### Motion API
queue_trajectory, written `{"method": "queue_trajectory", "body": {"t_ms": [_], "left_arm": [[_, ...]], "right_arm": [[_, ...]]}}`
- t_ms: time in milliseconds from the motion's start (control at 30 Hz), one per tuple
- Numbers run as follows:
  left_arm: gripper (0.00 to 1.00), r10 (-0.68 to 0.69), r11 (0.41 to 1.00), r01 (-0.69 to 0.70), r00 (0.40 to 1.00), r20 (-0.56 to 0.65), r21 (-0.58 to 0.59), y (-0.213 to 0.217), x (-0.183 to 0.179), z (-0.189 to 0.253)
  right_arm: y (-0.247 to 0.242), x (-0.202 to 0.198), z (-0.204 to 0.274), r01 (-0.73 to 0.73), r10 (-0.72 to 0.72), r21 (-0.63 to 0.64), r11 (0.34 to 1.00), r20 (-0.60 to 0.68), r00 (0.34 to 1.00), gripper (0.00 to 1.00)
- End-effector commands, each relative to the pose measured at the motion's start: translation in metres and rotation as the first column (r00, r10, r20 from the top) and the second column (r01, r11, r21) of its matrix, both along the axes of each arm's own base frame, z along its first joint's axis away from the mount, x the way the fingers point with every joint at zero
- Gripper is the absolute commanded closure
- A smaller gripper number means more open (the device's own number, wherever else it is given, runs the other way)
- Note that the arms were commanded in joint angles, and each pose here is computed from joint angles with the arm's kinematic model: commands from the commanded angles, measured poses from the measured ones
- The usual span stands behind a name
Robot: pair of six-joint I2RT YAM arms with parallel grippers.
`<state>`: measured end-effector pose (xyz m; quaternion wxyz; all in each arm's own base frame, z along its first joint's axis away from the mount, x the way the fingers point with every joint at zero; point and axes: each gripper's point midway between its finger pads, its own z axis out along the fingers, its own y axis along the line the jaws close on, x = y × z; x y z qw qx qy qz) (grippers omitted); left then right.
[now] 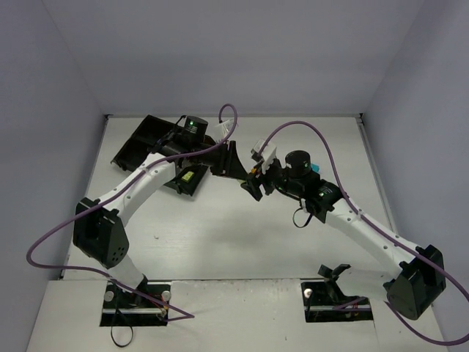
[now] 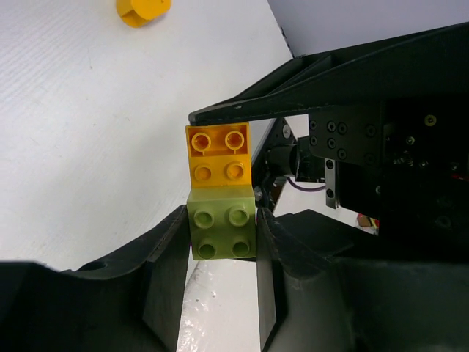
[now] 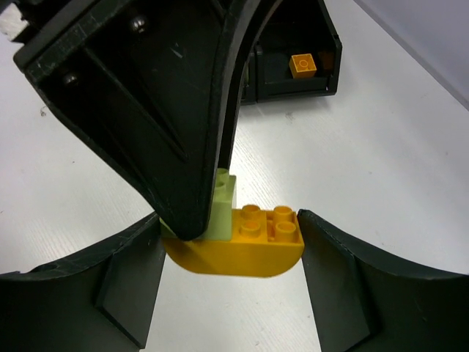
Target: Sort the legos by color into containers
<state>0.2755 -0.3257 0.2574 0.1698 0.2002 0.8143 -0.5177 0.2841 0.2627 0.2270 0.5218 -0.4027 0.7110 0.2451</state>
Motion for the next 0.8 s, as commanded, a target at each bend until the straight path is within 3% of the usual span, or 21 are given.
{"method": "queue_trajectory", "body": {"t_ms": [0, 333, 533, 633, 767], "left_arm": [[0.98, 0.019, 0.999, -0.014, 0.988, 0.153, -0.032, 0.005, 0.016, 0.031], [0.98, 0.012, 0.999, -0.007, 0.987, 0.159, -0.035, 0.005, 0.015, 0.035], [0.98, 0.007, 0.999, -0.001, 0.989, 0.148, -0.044, 0.004, 0.014, 0.035], [0.98, -0.001, 0.999, 0.009, 0.99, 0.144, -0.05, 0.004, 0.012, 0.036], [0.98, -0.012, 0.998, 0.019, 0.991, 0.136, -0.055, 0.003, 0.011, 0.036]], "right_arm": [[0.0, 0.005, 0.027, 0.017, -0.02, 0.047, 0.999, 0.078, 0.997, 0.34], [0.002, 0.014, 0.023, 0.035, -0.038, 0.042, 0.999, 0.084, 0.996, 0.33], [0.005, 0.016, 0.022, 0.025, -0.029, 0.046, 0.999, 0.09, 0.996, 0.4], [0.007, 0.017, 0.02, 0.017, -0.021, 0.047, 0.999, 0.09, 0.996, 0.46], [0.008, 0.016, 0.02, 0.01, -0.015, 0.049, 0.999, 0.095, 0.995, 0.67]]}}
